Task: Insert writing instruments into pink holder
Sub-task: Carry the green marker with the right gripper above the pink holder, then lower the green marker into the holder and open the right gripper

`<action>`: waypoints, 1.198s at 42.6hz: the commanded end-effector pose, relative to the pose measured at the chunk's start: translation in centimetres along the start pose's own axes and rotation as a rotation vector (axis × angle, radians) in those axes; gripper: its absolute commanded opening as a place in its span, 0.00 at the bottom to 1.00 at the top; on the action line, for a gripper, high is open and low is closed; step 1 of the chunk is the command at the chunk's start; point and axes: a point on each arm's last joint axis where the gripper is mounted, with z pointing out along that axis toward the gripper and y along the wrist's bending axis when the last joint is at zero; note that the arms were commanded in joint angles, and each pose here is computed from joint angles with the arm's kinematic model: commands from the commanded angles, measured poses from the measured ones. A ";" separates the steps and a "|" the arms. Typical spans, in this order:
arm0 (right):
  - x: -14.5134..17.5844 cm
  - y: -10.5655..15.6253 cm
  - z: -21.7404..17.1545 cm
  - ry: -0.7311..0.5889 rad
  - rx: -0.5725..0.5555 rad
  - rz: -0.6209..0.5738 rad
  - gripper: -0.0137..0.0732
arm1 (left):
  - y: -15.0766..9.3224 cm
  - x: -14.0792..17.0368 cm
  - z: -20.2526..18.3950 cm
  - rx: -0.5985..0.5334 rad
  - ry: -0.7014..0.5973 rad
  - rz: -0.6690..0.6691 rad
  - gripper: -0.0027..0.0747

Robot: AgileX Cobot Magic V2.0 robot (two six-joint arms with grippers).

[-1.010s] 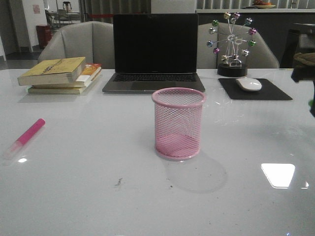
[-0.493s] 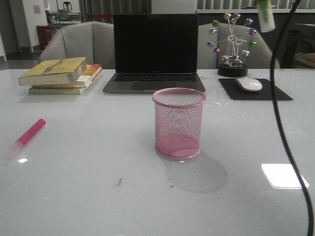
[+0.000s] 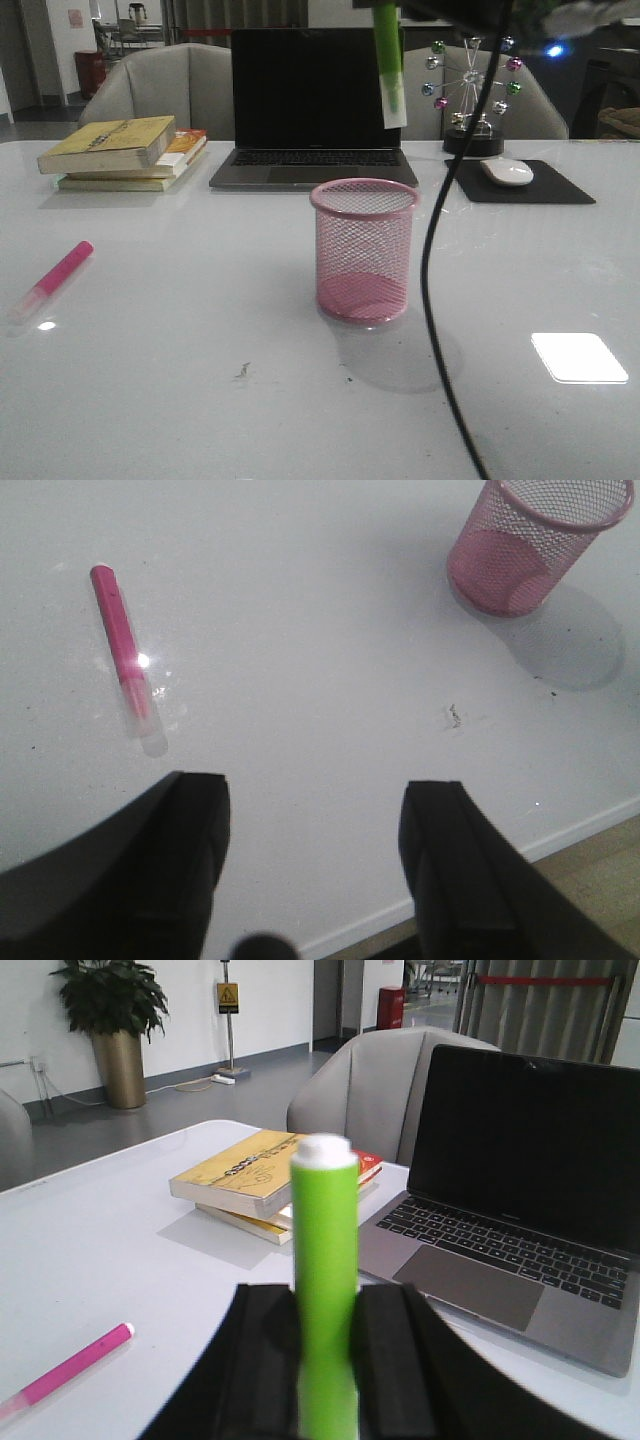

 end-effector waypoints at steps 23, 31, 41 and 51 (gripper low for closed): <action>6.9 -0.5 4.1 -0.017 0.028 -0.034 0.49 | -0.2 -1.3 -0.5 0.008 -0.090 -0.004 0.59; 6.6 -0.6 4.1 -0.034 0.032 -0.031 0.73 | -0.2 -1.3 -0.5 0.008 -0.090 -0.004 0.59; 2.1 -0.5 2.0 0.011 0.019 -0.019 0.72 | -0.2 -1.3 -0.5 0.008 -0.090 -0.004 0.59; -2.4 -0.2 -3.3 0.240 -0.016 -0.007 0.72 | -0.2 -1.3 -0.5 0.008 -0.090 -0.004 0.59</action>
